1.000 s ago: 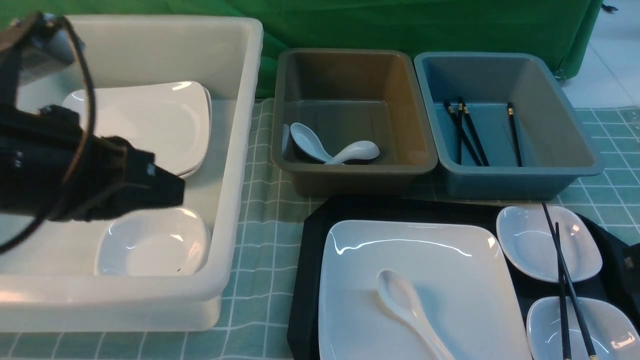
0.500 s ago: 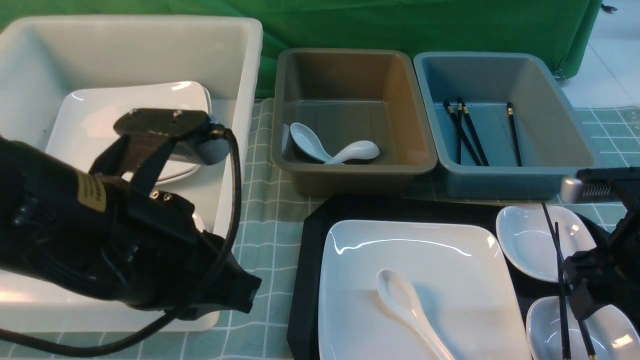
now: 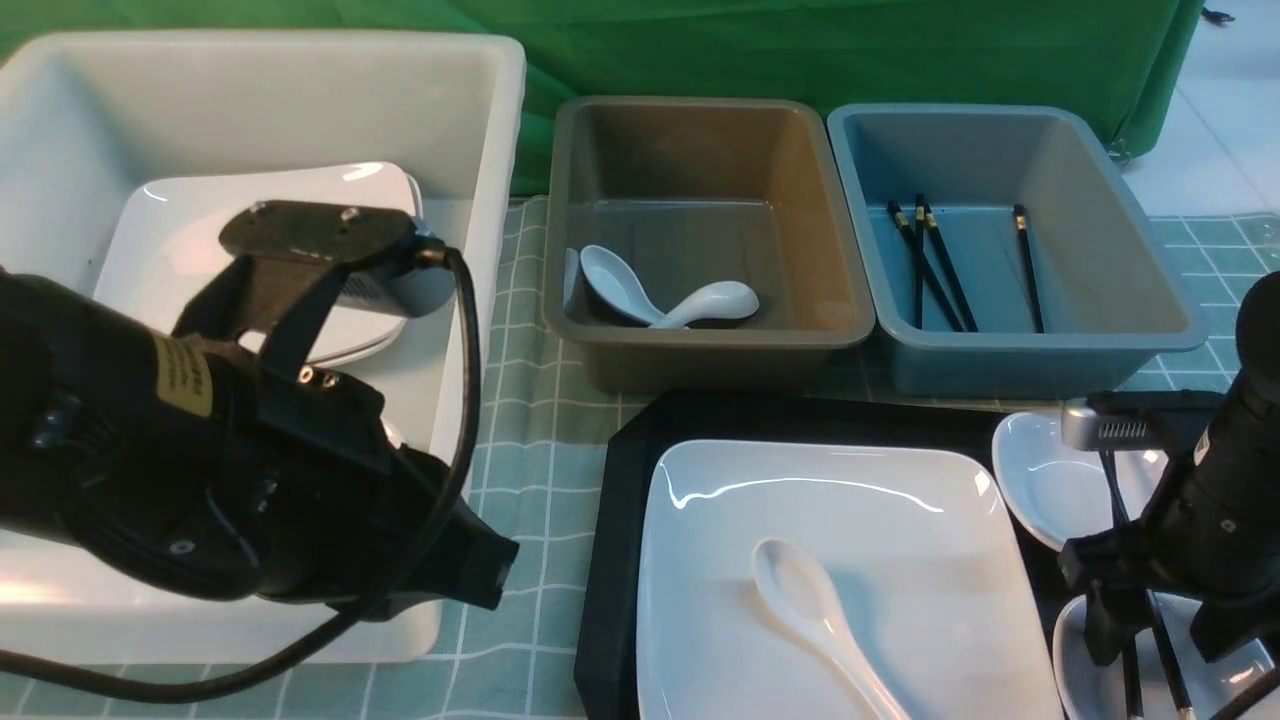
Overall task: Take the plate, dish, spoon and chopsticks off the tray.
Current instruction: Use the right arm to grab a pair of chopsticks from the plate
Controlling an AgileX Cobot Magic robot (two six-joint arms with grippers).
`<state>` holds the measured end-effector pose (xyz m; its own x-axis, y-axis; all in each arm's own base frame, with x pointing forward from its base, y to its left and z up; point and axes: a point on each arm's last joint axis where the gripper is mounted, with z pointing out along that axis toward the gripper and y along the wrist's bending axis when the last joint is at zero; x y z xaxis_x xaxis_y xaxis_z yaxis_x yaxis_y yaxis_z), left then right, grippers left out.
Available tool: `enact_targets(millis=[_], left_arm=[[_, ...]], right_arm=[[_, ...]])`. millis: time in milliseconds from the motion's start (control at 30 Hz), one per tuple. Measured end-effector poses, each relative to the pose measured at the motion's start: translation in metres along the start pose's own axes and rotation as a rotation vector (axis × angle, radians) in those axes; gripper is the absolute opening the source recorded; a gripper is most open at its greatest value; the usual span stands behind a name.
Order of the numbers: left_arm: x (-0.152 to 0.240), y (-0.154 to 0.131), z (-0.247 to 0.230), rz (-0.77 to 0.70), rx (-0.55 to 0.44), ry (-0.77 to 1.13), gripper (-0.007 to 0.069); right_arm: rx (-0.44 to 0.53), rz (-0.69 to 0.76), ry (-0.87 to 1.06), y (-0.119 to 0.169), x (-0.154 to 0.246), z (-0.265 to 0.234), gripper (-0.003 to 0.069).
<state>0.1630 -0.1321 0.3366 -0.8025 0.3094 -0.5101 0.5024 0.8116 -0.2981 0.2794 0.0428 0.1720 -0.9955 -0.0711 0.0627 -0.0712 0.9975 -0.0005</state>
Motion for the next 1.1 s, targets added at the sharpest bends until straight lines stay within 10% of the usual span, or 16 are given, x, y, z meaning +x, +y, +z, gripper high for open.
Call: enact_targets(millis=[233,433,1100], left_arm=[[0.0,0.0,0.0,-0.007,-0.001,-0.003,0.0],[-0.001,0.001,0.0,-0.003,-0.006,-0.009,0.0],[-0.011,0.0,-0.001,-0.004,-0.003,-0.123,0.0008]], right_arm=[[0.008,0.013,0.042,0.0,-0.001,0.01,0.0465],[0.009,0.014,0.052,0.0,-0.001,0.01,0.0085],[-0.069,-0.019,-0.058,0.005,0.015,-0.054,0.0074]])
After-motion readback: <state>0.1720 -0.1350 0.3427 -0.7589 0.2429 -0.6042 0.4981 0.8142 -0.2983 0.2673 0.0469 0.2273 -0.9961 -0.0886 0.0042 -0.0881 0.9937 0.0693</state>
